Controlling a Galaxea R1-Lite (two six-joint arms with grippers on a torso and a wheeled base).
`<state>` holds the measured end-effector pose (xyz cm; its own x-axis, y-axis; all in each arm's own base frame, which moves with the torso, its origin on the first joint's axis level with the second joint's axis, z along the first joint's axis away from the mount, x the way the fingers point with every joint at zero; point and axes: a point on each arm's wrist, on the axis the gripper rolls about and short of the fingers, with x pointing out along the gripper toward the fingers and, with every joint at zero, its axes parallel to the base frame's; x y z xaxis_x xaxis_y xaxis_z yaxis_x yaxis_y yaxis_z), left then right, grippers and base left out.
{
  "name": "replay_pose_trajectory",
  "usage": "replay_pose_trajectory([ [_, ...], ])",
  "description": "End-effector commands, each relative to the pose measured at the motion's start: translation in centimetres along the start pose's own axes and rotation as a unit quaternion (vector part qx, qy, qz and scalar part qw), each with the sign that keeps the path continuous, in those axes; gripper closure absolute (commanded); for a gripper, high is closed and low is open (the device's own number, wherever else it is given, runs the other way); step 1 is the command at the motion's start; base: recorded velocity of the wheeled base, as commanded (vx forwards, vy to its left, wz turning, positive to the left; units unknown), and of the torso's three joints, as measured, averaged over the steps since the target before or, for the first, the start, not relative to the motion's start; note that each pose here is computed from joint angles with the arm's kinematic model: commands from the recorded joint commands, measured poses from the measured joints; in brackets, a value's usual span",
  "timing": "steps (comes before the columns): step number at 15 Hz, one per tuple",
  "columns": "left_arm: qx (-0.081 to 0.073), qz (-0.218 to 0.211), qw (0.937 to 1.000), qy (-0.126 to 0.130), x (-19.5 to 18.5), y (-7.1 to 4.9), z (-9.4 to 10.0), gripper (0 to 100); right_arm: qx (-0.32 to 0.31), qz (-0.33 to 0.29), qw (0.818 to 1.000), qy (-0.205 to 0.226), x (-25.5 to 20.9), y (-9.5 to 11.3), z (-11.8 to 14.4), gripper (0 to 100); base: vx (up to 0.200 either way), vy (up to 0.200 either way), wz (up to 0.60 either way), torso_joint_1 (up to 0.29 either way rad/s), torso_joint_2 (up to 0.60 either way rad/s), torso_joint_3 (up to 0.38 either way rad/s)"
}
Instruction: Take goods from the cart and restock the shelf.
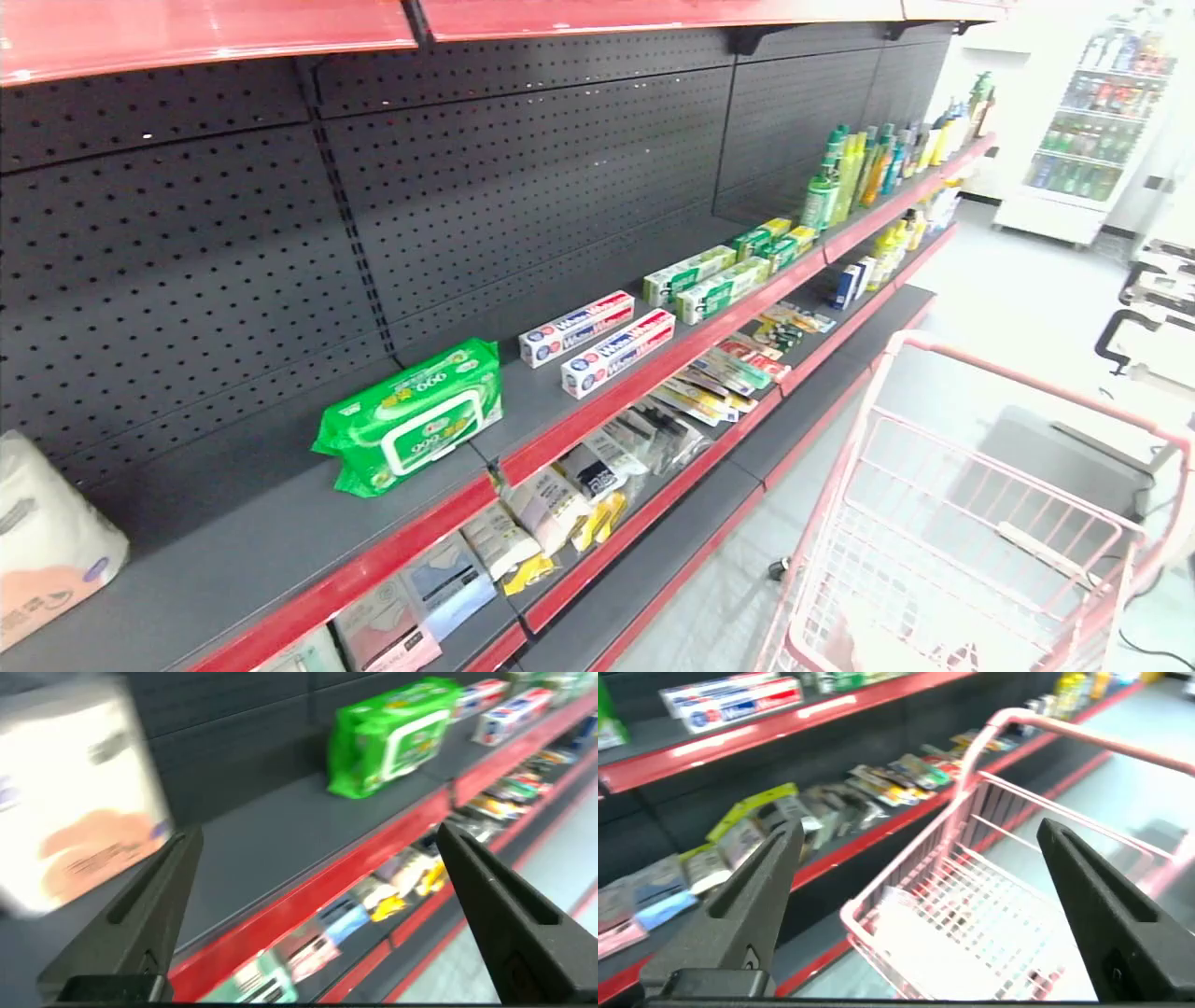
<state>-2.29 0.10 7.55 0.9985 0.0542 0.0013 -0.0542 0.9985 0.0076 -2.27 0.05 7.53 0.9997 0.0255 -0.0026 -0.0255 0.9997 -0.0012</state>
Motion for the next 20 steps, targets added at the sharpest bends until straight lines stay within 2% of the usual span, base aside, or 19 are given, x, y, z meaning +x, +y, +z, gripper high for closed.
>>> replay_pose_trajectory([
  [1, 0.0, 0.0, 1.0, 0.001, 0.0, 0.0, 0.0, 0, 0.0, 0.0, 1.0, 0.0, 0.0, 0.0, 0.0, 0, 0.0, 0.0, -0.6, 0.002, 0.0, 0.007],
  [11, 0.0, 0.0, 1.0, 0.001, 0.0, 0.0, 0.0, 0, 0.0, 0.0, 1.0, 0.0, 0.0, 0.0, 0.0, 0, 0.0, 0.0, -0.6, 0.002, 0.0, 0.002],
  [15, 0.0, 0.0, 1.0, 0.001, 0.0, 0.0, 0.0, 0, -0.001, -0.001, 1.0, 0.011, 0.2, 0.0, 0.1, 0, 0.0, 0.0, 0.0, 0.0, 0.0, 0.0],
  [18, 0.0, 0.0, 1.0, 0.001, 0.0, 0.0, 0.0, 0, 0.005, 0.0, 1.0, -0.001, 0.0, 0.0, 0.0, 0, 0.0, 0.0, 0.0, 0.0, 0.0, 0.0],
  [19, 0.0, 0.0, 1.0, 0.001, 0.0, 0.0, 0.0, 0, -0.01, 0.013, 1.0, -0.008, -0.1, 0.1, 0.3, 0, 0.0, 0.0, 0.0, 0.0, 0.0, 0.0],
  [20, 0.0, 0.0, 1.0, 0.001, 0.0, 0.0, 0.0, 0, -0.007, 0.054, 0.998, -0.019, 0.0, 0.2, 4.4, 0, 0.0, 0.0, 0.0, 0.0, 0.0, 0.0],
])
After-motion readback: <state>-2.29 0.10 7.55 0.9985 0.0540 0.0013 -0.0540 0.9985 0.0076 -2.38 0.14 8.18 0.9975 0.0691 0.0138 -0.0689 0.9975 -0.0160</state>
